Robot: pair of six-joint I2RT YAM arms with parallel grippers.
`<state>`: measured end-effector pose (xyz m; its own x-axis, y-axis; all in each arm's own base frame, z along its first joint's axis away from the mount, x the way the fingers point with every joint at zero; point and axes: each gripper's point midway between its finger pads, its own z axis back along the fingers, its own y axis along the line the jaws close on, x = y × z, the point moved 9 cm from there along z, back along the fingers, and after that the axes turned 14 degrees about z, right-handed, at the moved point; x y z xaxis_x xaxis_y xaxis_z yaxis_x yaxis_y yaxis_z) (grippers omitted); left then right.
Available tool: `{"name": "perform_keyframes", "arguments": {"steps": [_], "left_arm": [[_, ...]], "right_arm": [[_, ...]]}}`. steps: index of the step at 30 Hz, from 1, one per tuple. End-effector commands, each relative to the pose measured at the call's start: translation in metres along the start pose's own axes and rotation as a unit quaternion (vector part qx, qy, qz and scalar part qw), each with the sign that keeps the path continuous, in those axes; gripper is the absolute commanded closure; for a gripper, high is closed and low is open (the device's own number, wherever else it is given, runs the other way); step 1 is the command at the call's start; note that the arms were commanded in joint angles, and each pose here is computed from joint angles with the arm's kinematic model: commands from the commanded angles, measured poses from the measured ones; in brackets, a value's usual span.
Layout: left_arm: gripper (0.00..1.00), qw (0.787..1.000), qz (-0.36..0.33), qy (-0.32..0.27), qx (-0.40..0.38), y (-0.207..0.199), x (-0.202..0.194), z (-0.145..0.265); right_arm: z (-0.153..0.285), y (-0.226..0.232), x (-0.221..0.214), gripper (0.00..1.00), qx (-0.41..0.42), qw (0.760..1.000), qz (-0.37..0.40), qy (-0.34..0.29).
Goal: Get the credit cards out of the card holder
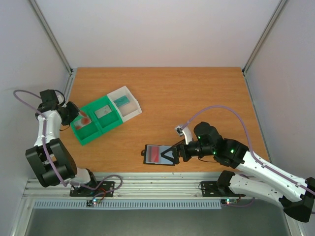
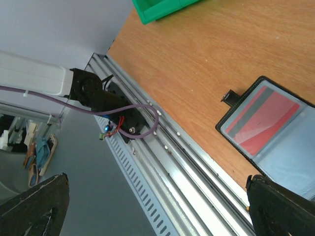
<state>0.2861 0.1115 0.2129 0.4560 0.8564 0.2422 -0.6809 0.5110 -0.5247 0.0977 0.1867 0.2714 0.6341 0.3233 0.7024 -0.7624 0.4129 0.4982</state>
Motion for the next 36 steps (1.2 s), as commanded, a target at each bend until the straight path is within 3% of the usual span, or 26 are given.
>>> {"name": "perform_keyframes", "arguments": {"steps": [1,36], "left_arm": [[1.0,1.0,0.001,-0.02,-0.011,0.0,0.009,-0.009],[0.99,0.998,-0.038,-0.021,0.047,0.0,0.002,-0.054]], "right_arm": [[0.007,0.008,0.014,0.02,0.0,1.0,0.019,-0.02],[0.006,0.006,0.017,0.02,-0.014,0.999,0.02,-0.02]]}}
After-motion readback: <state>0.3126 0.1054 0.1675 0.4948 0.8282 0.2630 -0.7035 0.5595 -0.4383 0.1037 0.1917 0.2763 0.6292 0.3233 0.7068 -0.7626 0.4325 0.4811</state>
